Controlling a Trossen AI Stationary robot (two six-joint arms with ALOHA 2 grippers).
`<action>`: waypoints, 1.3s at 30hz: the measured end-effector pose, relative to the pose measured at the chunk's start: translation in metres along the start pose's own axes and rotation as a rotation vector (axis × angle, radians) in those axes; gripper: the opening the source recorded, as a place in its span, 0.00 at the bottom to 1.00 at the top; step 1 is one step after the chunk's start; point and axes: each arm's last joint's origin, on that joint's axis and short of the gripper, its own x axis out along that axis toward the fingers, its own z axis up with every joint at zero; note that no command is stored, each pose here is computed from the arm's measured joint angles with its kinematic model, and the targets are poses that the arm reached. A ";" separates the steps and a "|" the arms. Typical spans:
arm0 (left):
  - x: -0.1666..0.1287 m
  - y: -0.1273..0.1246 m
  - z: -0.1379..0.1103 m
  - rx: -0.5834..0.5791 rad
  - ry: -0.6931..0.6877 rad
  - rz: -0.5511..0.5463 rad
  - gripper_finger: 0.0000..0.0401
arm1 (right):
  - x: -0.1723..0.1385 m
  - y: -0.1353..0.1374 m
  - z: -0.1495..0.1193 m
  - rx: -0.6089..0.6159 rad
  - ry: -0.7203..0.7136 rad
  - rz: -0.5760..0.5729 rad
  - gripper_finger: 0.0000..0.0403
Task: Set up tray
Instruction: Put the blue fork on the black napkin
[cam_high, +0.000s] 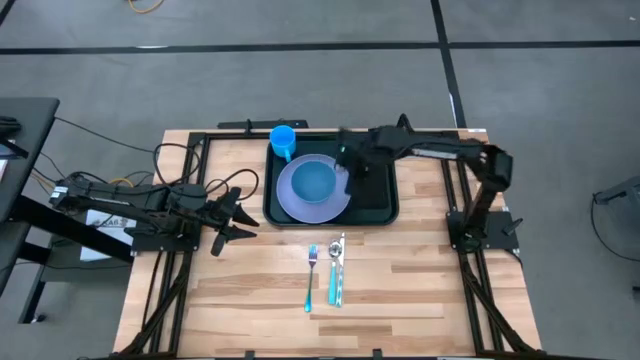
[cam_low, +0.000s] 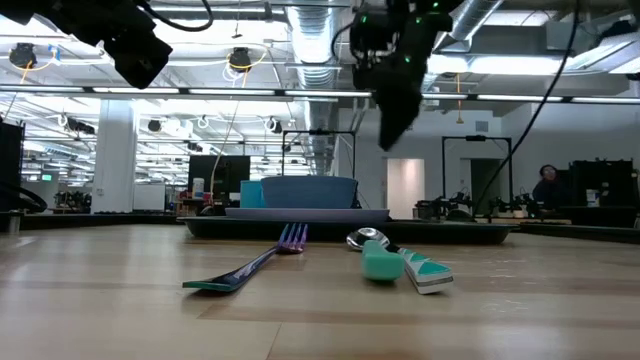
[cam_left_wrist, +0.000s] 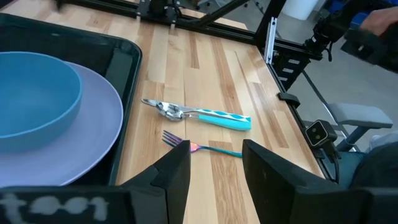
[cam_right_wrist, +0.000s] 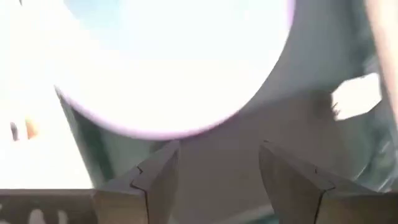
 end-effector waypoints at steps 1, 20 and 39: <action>0.000 0.000 0.000 0.001 -0.001 0.000 0.33 | -0.005 -0.006 0.003 0.017 -0.057 -0.010 0.51; 0.002 0.000 0.001 -0.007 -0.011 0.011 0.33 | 0.012 -0.015 -0.047 0.166 0.182 0.130 0.37; 0.059 0.005 0.002 0.008 0.009 -0.001 0.33 | -0.012 0.132 -0.121 0.373 -0.376 -0.074 0.34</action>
